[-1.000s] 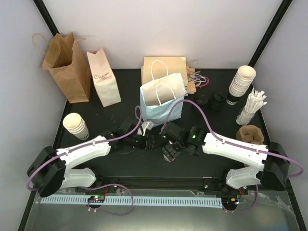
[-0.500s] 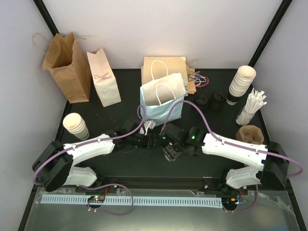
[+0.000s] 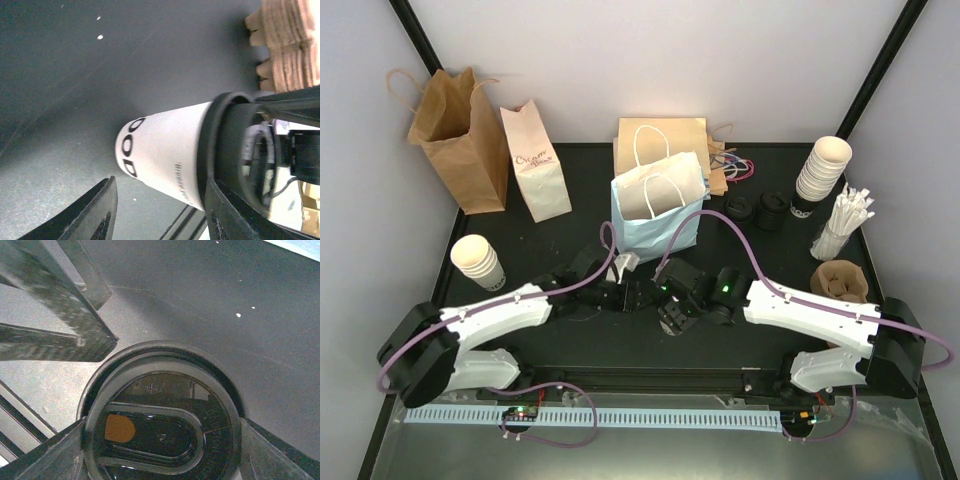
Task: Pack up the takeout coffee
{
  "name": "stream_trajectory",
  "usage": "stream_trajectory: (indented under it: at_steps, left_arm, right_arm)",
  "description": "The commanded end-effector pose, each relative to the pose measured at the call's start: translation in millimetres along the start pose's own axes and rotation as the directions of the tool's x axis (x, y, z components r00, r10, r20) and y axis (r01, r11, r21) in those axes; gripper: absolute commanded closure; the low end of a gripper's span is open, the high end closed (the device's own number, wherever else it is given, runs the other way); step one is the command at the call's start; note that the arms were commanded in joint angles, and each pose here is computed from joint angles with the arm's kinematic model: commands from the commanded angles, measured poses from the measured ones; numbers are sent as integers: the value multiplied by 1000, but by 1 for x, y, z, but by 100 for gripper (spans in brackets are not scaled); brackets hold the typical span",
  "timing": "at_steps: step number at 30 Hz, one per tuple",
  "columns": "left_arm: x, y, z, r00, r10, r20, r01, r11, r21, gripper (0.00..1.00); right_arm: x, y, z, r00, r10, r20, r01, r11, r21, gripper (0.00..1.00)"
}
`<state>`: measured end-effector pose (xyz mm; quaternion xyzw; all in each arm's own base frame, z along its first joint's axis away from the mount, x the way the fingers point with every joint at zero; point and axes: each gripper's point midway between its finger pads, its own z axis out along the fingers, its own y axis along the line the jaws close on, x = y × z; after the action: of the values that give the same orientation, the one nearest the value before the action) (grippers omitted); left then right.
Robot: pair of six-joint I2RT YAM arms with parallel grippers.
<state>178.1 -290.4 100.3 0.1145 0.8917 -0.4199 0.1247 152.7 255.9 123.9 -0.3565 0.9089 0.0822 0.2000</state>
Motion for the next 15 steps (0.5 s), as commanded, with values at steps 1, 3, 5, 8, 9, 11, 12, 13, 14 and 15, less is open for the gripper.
stream_trajectory:
  at_steps: [1, 3, 5, 8, 9, 11, 12, 13, 14, 15]
  left_arm:
    - [-10, -10, -19, 997, 20, 76, -19, 1000, -13, 48]
    - [-10, -11, -25, 996, 23, 89, -22, 1000, -19, 48]
    - [-10, -11, -29, 995, 23, 95, -21, 1000, -22, 48]
    - [-9, -12, -35, 995, 18, 102, -17, 1000, -11, 47]
    - [-8, -14, -36, 995, 15, 97, -15, 1000, 3, 46]
    - [-4, -18, -35, 997, 10, 80, -13, 999, 37, 46]
    - [-3, -19, -35, 997, 8, 71, -12, 999, 50, 46]
    - [0, -20, -33, 998, 5, 59, -9, 998, 64, 46]
    - [1, -21, -32, 999, 5, 49, -9, 997, 77, 46]
    - [4, -21, -30, 999, 3, 37, -6, 996, 84, 46]
  right_arm:
    - [14, 15, 8, 999, -6, -46, 2, 997, -77, 24]
    - [13, 23, 6, 999, -21, -37, 17, 994, -111, 24]
    - [12, 32, 3, 998, -53, -23, 49, 988, -144, 25]
    - [15, 39, 3, 996, -88, -30, 83, 985, -154, 25]
    - [17, 39, 5, 995, -95, -40, 88, 985, -151, 25]
    - [22, 39, 10, 993, -100, -63, 90, 986, -144, 25]
    - [24, 39, 11, 992, -103, -69, 92, 985, -144, 25]
    - [26, 40, 13, 992, -104, -72, 93, 985, -149, 25]
    - [27, 41, 14, 992, -105, -75, 92, 984, -155, 25]
    - [28, 42, 15, 991, -106, -78, 92, 982, -164, 25]
